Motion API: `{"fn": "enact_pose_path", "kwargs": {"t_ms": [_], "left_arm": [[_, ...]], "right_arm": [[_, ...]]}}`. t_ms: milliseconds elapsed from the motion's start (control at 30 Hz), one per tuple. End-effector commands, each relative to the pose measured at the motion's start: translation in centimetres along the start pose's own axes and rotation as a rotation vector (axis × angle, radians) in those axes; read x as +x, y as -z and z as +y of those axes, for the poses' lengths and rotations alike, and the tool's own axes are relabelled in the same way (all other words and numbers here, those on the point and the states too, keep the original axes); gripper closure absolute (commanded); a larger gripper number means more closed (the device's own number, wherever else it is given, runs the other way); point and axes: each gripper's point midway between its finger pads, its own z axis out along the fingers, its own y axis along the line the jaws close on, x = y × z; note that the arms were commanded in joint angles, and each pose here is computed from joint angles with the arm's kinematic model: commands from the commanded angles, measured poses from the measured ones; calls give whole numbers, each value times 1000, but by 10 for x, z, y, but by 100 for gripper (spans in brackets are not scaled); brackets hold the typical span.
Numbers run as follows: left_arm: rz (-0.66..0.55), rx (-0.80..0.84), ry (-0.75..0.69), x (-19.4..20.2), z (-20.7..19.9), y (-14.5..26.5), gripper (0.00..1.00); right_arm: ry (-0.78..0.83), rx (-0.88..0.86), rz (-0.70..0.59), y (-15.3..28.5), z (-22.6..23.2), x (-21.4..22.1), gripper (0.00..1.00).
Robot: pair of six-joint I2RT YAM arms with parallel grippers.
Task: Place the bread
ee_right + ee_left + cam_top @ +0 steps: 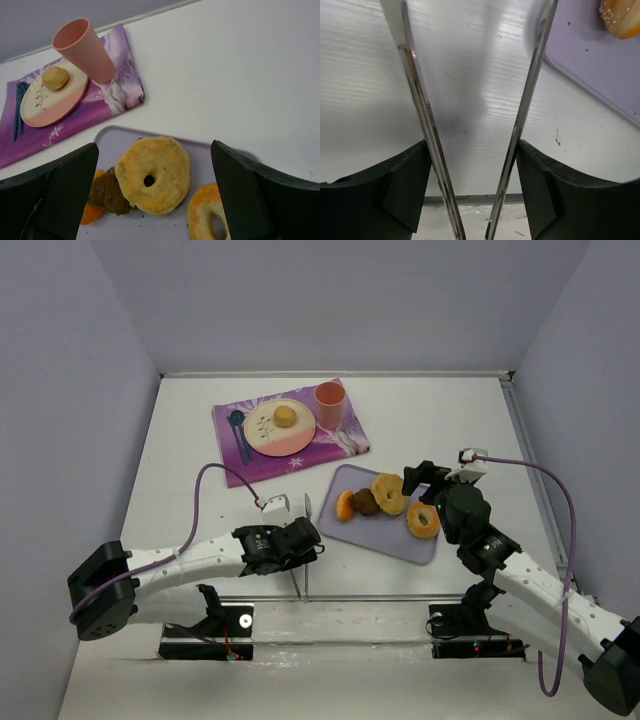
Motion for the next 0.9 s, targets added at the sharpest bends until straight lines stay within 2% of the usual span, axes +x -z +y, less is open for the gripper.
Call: {"fn": "enact_pose_path", "kwargs": {"t_ms": [0, 33, 200, 267, 367, 400, 533, 600, 633, 700, 733, 767, 867], "left_arm": [[-60, -10, -2, -10, -12, -3, 20], [-64, -5, -13, -12, -17, 0, 11], [-110, -8, -24, -29, -29, 13, 1], [-148, -8, -19, -44, -35, 28, 1], [-309, -55, 29, -92, -34, 64, 1], [-398, -65, 68, -112, -32, 76, 1], [-611, -5, 143, -169, -40, 117, 1], [-660, 23, 173, -187, -34, 129, 1], [-692, 35, 228, -199, -29, 124, 1], [-701, 99, 205, -210, -23, 130, 1], [-734, 115, 252, -223, -15, 120, 1], [-723, 175, 226, -223, -14, 125, 1], [-763, 205, 255, -229, -1, 122, 1]], "right_arm": [[-17, 13, -51, -3, 0, -14, 0], [-15, 13, -51, -3, 0, -14, 0], [-17, 4, -55, -1, 1, -16, 0], [-6, -45, -54, 0, 10, -21, 0], [-9, -101, -44, 2, 21, -21, 0], [-8, -102, -45, 2, 22, -22, 0], [-12, -87, -48, 1, 21, -25, 0], [-21, -81, -50, 3, 20, -29, 0], [-29, -72, -54, 4, 19, -31, 0], [-50, -64, -71, 7, 16, -37, 0], [-62, -50, -80, 8, 13, -38, 0], [-70, -47, -92, 11, 11, -41, 0], [-74, -36, -101, 14, 8, -44, 0]]}}
